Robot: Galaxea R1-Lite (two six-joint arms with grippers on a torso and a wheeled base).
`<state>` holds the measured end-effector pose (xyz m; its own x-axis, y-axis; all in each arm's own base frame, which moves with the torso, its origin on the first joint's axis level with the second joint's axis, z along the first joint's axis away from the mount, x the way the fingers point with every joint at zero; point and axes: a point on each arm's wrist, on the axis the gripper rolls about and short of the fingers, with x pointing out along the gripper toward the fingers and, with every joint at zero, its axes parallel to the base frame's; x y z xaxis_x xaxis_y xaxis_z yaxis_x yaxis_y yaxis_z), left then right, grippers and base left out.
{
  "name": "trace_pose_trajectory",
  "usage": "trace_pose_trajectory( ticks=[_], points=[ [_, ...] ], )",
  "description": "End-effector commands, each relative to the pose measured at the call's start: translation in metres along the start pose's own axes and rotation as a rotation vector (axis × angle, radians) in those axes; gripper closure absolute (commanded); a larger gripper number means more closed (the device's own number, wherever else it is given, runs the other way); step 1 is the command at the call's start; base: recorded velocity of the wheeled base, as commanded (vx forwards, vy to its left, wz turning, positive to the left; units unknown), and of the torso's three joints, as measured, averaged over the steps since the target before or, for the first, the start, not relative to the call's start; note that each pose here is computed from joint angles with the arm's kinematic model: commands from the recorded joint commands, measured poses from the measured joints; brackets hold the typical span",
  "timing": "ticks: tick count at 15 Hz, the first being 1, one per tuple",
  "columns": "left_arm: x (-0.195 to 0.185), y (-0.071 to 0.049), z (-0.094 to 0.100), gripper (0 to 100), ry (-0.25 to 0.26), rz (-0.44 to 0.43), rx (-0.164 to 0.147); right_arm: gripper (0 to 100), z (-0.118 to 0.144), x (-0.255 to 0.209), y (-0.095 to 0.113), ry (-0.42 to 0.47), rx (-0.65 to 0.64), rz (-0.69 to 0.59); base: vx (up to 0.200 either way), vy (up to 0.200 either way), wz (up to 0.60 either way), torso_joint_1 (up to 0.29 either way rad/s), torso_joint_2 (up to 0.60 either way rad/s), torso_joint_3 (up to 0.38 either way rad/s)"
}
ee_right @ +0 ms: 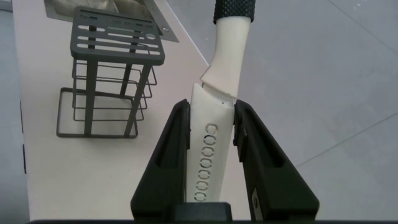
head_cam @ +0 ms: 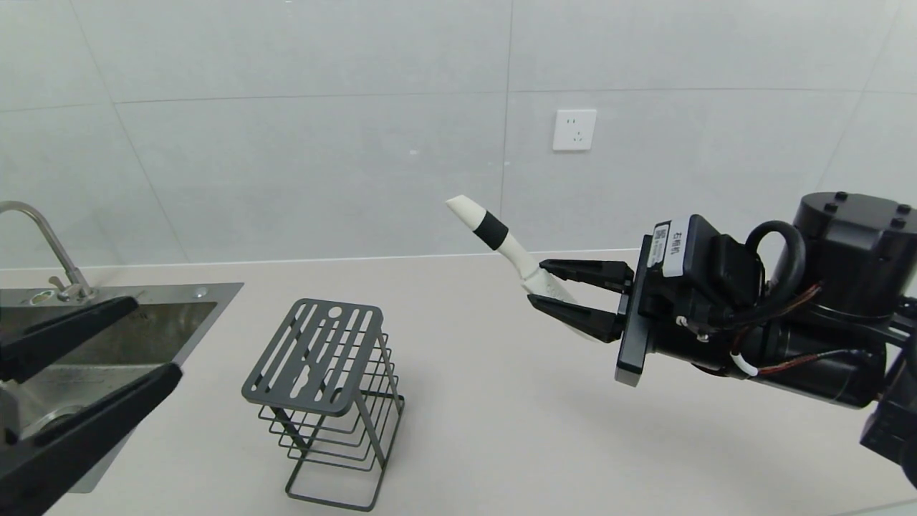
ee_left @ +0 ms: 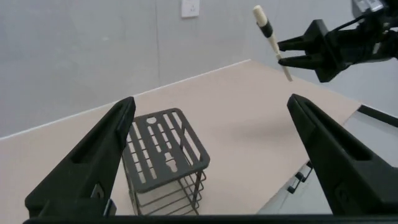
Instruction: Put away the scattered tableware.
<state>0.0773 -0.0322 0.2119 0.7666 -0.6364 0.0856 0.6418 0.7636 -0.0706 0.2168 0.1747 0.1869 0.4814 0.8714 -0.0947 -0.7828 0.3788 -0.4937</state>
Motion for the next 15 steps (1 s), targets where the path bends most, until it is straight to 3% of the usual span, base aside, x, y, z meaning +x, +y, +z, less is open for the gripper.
trace_pose_trajectory(
  ticks=[1,3,5,8,9,10,13,15],
  points=[
    [0.043,0.01,0.0,0,0.098,-0.072,-0.109,100,0.0,0.0,0.0,-0.002,-0.001,0.001,0.0,0.0,0.0,0.0,0.0,0.0],
    [0.058,0.008,0.003,0,0.105,-0.14,-0.187,100,0.0,0.0,0.0,-0.003,-0.001,0.001,0.0,0.0,0.0,0.0,0.0,0.0],
    [0.076,0.006,-0.003,0,0.121,-0.19,-0.237,100,0.0,0.0,0.0,-0.003,-0.001,0.001,0.0,0.0,0.0,0.0,0.0,0.0],
    [0.102,0.001,-0.014,0,0.149,-0.245,-0.441,100,0.0,0.0,0.0,-0.002,-0.001,-0.001,0.0,0.0,0.0,0.0,0.0,0.0],
    [0.111,0.0,-0.016,0,0.14,-0.262,-0.485,100,0.0,0.0,0.0,-0.002,-0.001,-0.001,0.0,0.0,0.0,0.0,0.0,0.0],
    [0.131,0.002,-0.024,0,0.096,-0.283,-0.509,100,-0.001,0.0,0.0,0.003,0.001,-0.001,0.0,0.0,0.0,0.0,0.0,0.0],
    [0.164,-0.001,-0.045,0,0.017,-0.348,-0.488,100,-0.002,-0.001,0.001,0.01,0.005,-0.007,0.0,0.0,0.0,0.0,0.0,0.0],
    [0.175,-0.009,-0.053,0,-0.005,-0.398,-0.482,100,-0.002,0.0,0.0,0.024,0.007,-0.032,0.0,0.0,0.0,0.0,0.0,0.0]
  ],
)
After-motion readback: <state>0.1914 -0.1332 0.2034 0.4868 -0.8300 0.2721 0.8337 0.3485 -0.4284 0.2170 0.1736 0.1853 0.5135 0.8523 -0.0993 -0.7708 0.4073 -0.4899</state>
